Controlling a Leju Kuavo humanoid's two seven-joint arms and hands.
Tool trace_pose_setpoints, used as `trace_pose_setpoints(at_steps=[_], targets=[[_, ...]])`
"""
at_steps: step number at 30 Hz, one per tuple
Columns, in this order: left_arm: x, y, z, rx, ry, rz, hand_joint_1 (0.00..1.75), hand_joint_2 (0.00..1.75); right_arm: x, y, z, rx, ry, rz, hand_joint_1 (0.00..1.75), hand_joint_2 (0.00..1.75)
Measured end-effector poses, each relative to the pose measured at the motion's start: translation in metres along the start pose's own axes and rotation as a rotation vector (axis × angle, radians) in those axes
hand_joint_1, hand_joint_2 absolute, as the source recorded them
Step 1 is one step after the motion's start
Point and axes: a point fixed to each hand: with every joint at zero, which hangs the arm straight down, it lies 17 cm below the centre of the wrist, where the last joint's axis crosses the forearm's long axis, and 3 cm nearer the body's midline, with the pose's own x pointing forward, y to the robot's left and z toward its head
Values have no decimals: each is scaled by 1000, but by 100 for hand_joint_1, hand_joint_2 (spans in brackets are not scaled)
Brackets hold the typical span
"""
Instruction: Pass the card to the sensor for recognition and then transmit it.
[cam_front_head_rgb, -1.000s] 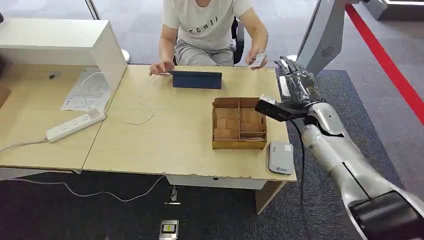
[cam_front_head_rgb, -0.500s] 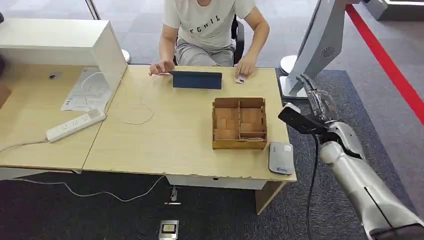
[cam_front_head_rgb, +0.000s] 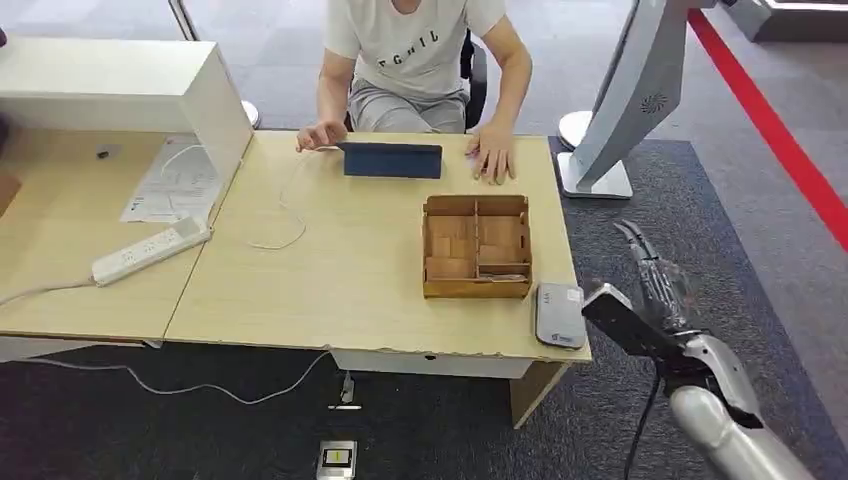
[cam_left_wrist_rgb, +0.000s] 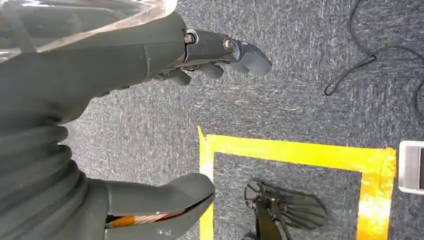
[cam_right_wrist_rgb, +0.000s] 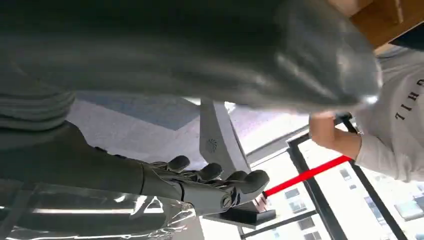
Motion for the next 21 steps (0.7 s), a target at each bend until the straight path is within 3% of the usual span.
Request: trace_pose_setpoints(at_steps=[11,21], targets=[[6,0,0,-1,-12,-2,0,175,64,56,-12,-4,-75,-34,0,175],[2,-5,0,-8,9,-17,0,175,48,112,-23,54,-11,-22,0,175]])
